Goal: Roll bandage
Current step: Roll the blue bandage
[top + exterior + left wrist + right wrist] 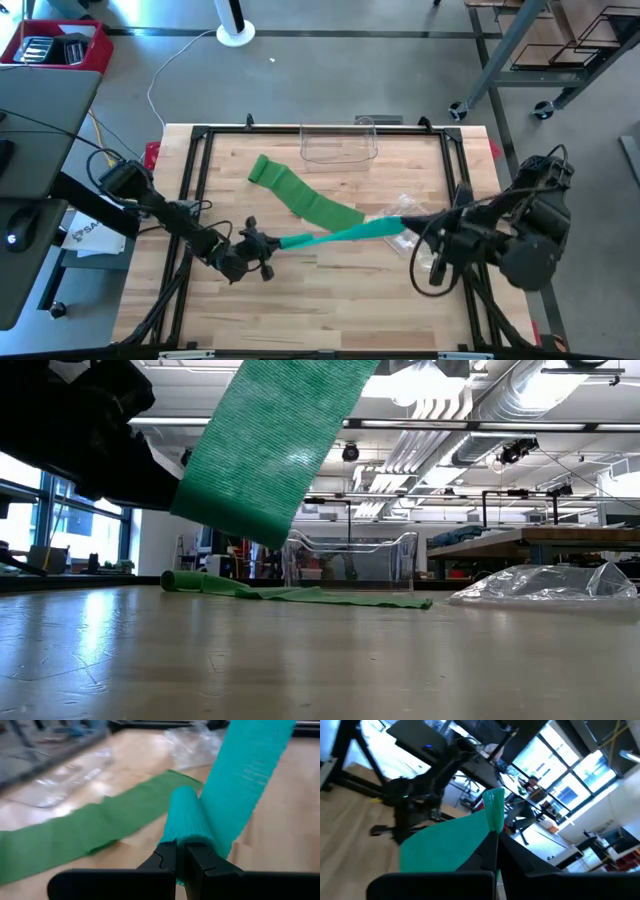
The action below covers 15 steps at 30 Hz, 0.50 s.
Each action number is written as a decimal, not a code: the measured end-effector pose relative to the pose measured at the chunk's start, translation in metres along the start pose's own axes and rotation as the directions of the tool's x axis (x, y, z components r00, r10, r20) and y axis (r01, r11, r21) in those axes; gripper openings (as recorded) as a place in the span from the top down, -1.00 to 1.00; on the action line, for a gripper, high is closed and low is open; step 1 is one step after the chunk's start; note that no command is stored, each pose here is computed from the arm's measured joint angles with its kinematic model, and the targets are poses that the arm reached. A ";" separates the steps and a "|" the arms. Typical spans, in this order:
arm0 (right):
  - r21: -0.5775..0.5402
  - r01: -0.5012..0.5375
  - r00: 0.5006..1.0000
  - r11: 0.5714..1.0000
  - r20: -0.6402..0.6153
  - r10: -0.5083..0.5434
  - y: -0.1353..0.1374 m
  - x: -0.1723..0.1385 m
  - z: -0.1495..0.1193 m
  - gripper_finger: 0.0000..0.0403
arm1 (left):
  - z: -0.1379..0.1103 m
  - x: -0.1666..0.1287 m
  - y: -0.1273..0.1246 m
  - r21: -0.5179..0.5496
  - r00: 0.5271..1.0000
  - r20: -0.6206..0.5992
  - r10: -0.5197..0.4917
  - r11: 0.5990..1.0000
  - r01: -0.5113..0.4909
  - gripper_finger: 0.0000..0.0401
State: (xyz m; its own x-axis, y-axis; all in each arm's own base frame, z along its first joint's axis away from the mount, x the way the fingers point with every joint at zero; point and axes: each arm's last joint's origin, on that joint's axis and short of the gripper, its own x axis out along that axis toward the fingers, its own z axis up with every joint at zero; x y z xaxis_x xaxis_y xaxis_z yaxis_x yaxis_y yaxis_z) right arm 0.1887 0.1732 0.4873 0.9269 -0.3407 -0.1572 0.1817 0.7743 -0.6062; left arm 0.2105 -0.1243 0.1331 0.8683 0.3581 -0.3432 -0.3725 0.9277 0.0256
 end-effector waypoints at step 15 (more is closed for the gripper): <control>0.040 0.030 0.991 0.999 -0.129 -0.025 -0.073 0.061 -0.016 1.00 | 0.051 0.010 -0.065 0.069 0.901 0.060 -0.429 0.902 0.425 1.00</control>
State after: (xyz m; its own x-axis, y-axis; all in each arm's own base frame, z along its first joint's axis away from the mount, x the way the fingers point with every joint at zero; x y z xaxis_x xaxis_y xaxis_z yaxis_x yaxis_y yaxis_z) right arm 0.2267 0.0871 0.5096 0.8721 -0.4259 -0.2411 0.2228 0.7842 -0.5791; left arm 0.2598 -0.1755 0.1757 0.9619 -0.0692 -0.2644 0.0557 0.9967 -0.0583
